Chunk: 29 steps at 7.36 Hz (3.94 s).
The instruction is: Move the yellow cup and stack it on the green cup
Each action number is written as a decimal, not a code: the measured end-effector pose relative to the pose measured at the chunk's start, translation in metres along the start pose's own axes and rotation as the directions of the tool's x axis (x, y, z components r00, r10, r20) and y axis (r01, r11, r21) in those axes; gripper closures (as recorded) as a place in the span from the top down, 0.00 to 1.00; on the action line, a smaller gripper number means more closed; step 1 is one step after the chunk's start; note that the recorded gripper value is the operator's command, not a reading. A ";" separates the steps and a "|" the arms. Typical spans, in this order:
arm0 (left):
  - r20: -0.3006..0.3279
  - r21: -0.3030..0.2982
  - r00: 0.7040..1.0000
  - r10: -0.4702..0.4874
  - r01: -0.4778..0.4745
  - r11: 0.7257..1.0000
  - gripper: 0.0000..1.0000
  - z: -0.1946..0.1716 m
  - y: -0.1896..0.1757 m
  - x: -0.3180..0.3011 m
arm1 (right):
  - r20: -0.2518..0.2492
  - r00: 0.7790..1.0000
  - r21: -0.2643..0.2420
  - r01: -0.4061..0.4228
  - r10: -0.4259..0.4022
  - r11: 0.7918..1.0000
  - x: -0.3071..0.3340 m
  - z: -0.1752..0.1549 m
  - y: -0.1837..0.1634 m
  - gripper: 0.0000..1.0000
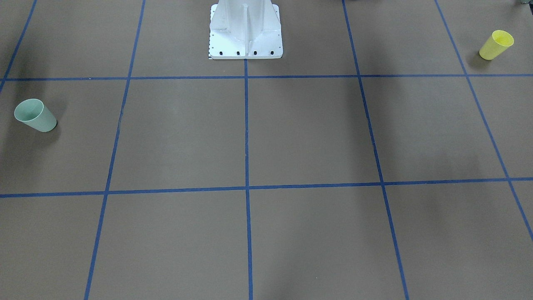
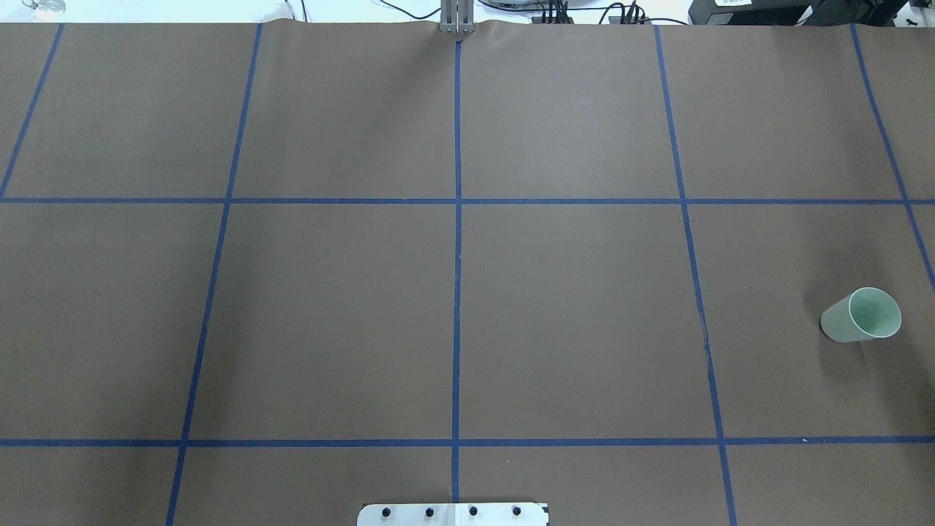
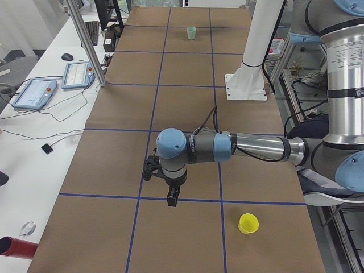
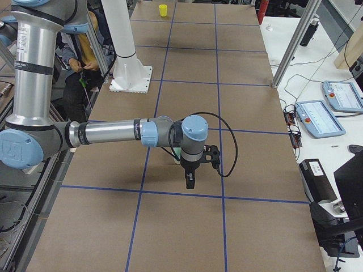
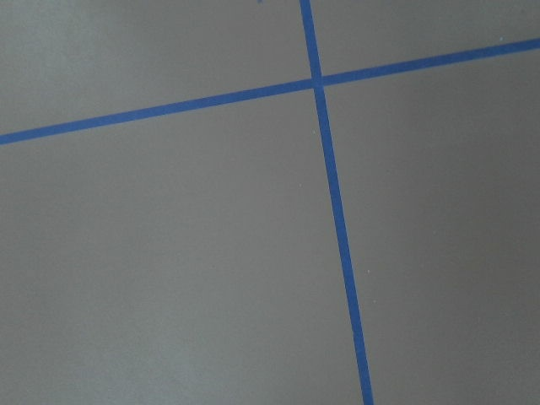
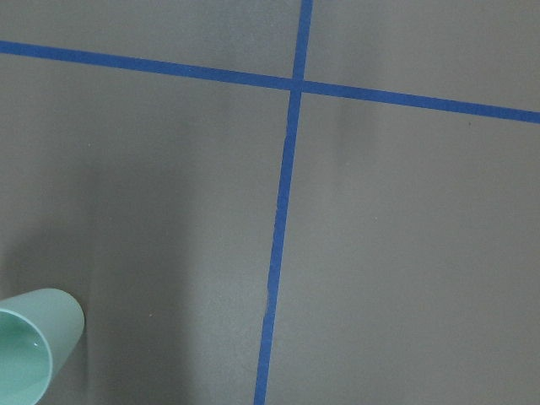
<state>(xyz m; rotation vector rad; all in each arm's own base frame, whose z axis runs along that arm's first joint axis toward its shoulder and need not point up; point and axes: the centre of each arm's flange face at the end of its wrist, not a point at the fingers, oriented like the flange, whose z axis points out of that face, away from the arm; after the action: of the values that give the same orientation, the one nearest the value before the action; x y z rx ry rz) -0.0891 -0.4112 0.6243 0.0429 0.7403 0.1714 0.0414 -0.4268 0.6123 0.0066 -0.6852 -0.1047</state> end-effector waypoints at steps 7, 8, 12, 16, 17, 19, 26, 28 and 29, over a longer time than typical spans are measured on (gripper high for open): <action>0.043 0.143 0.992 0.119 -0.124 0.982 1.00 -0.053 -0.049 0.036 | -0.003 1.000 0.026 0.021 -0.021 0.999 -0.006 -0.008 -0.008 1.00; 0.051 0.173 0.988 0.147 -0.153 0.973 1.00 -0.062 -0.058 0.041 | -0.004 0.999 0.042 0.039 -0.039 0.998 -0.008 -0.011 -0.009 1.00; 0.023 0.217 0.982 0.190 -0.190 0.957 1.00 -0.073 -0.068 0.054 | -0.009 0.996 0.105 0.086 -0.085 0.991 -0.023 -0.029 -0.014 1.00; 0.019 0.283 0.974 0.224 -0.220 0.934 1.00 -0.078 -0.071 0.061 | -0.012 0.995 0.127 0.098 -0.097 0.987 -0.027 -0.035 -0.015 1.00; 0.021 0.288 0.974 0.226 -0.222 0.931 1.00 -0.078 -0.071 0.061 | -0.010 0.995 0.125 0.096 -0.096 0.988 -0.026 -0.033 -0.013 1.00; 0.025 0.296 0.975 0.223 -0.220 0.929 1.00 -0.082 -0.076 0.063 | -0.007 0.995 0.123 0.096 -0.096 0.988 -0.024 -0.030 -0.011 1.00; 0.287 0.497 0.894 -0.344 0.168 0.851 1.00 -0.070 -0.118 0.105 | -0.005 0.995 0.133 0.101 -0.102 0.986 -0.016 -0.020 -0.001 1.00; 0.333 0.579 0.781 -0.528 0.273 0.769 1.00 -0.028 -0.116 0.119 | -0.001 0.994 0.138 0.105 -0.106 0.985 -0.015 -0.018 0.002 1.00; 0.341 0.618 0.717 -0.607 0.316 0.720 1.00 -0.005 -0.108 0.121 | -0.001 0.994 0.139 0.106 -0.107 0.985 -0.015 -0.018 0.003 1.00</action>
<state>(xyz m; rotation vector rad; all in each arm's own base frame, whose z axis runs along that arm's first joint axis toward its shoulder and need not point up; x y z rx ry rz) 0.0107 -0.4967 0.5291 0.4014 0.1973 -0.5520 0.0413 -0.4226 0.5892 0.1772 -0.6978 -0.1593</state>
